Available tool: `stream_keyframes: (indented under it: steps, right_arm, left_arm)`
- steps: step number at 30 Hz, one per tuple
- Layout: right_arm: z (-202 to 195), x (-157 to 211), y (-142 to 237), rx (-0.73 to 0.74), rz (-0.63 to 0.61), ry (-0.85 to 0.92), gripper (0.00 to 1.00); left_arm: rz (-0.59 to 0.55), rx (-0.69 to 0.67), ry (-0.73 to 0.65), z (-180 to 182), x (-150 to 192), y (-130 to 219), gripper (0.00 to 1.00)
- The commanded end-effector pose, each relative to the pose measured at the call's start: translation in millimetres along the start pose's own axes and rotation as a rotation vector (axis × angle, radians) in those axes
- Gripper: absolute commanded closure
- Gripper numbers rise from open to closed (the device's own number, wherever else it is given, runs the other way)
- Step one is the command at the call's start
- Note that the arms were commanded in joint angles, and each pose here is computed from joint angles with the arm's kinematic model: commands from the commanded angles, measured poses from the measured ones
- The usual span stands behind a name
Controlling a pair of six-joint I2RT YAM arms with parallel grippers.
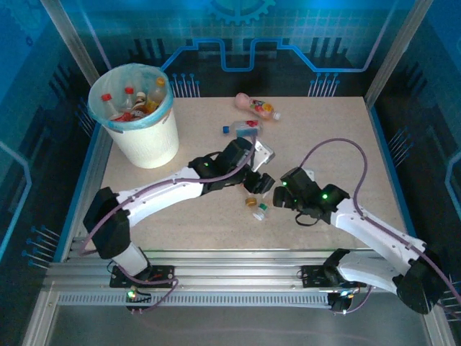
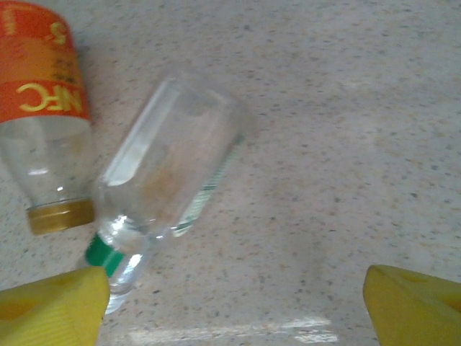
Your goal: Put the plastic bottles in the bin
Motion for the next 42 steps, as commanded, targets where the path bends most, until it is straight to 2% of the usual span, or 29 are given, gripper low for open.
stream_keyframes:
  steps: [1, 6, 13, 17, 20, 27, 33, 37, 42]
  right_arm:
    - [-22.9, -1.1, -2.9, 0.036, 0.019, -0.055, 0.11]
    - [-49.1, -10.4, -1.1, 0.074, -0.002, -0.121, 0.11]
    - [-78.0, -11.2, -3.8, 0.108, 0.012, -0.205, 0.04]
    - [-81.8, -7.3, -6.7, 0.106, 0.020, -0.214, 0.02]
    - [-82.4, -5.3, -10.1, 0.101, 0.028, -0.218, 0.01]
    - [-81.4, -5.9, -12.9, 0.089, 0.026, -0.223, 0.01]
    - [-77.2, -9.5, -10.2, 0.065, 0.019, -0.225, 0.01]
    - [-76.3, -11.6, -6.7, 0.056, 0.007, -0.226, 0.01]
    - [-70.8, -21.4, 6.9, 0.021, -0.032, -0.217, 0.02]
  left_arm:
    - [0.100, 0.055, 0.010, -13.7, 7.4, -15.6, 0.28]
    - [0.192, 0.061, 0.045, -12.0, 10.9, -56.1, 0.25]
    - [0.351, 0.058, 0.066, -5.3, 21.4, -111.6, 0.20]
    - [0.392, 0.031, 0.072, -0.5, 26.7, -128.8, 0.14]
    - [0.406, 0.038, 0.081, 0.1, 29.1, -136.5, 0.14]
    - [0.429, 0.087, 0.100, -4.0, 34.7, -150.7, 0.24]
    - [0.429, 0.093, 0.112, -0.8, 30.3, -157.2, 0.39]
    - [0.374, 0.085, 0.113, 3.1, 11.7, -147.6, 0.45]
    - [0.234, 0.081, 0.106, 6.7, -31.3, -113.2, 0.47]
Point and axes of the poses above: each hand's point on the last joint's axis, 136 mm out from that joint toward the fingers, its own y axis back along the fingers, its own z axis along the line the jaws close on, x = y × z, the point moved 5 cm from there along y, back along the fingers, and after that the axes turned 14 degrees about -y, right-handed, at the moved point
